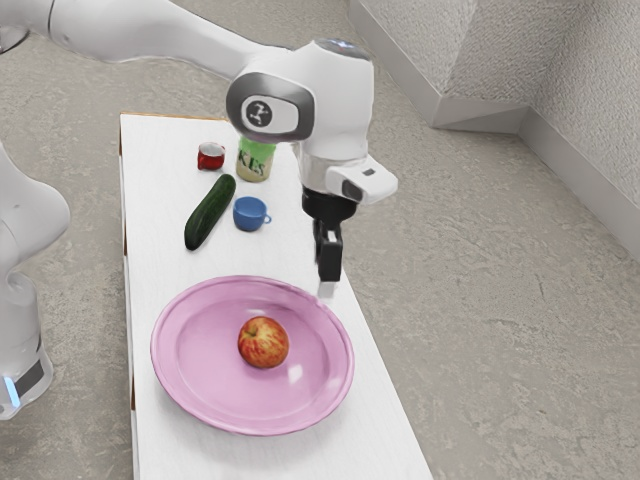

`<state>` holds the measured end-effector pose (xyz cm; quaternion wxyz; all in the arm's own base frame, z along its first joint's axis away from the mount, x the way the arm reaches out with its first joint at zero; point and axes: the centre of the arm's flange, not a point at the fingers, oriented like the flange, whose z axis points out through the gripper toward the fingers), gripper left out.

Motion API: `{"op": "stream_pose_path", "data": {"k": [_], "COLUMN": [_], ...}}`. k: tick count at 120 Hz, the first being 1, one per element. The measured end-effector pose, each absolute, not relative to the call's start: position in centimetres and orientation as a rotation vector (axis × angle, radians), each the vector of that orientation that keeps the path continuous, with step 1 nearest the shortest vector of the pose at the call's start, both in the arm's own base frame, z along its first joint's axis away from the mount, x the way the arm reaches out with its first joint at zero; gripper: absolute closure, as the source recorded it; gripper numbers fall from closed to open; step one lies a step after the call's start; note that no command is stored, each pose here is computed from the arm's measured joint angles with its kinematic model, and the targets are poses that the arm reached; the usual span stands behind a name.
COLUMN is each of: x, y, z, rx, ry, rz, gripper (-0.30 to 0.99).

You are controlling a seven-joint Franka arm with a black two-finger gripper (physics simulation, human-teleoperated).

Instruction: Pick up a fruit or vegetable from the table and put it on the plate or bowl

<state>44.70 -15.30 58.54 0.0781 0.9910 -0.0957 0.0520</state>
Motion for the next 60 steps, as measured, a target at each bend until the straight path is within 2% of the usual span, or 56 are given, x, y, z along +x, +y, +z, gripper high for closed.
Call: {"op": "stream_pose_path", "data": {"k": [33,60], "x": [43.8,42.8], "y": [-8.9,-8.4], "z": [57.4,56.7], "rx": [3.089,3.104], "ry": [-0.177,-0.179], "rz": [-0.237,-0.368], "gripper": [0.02,0.02]}}
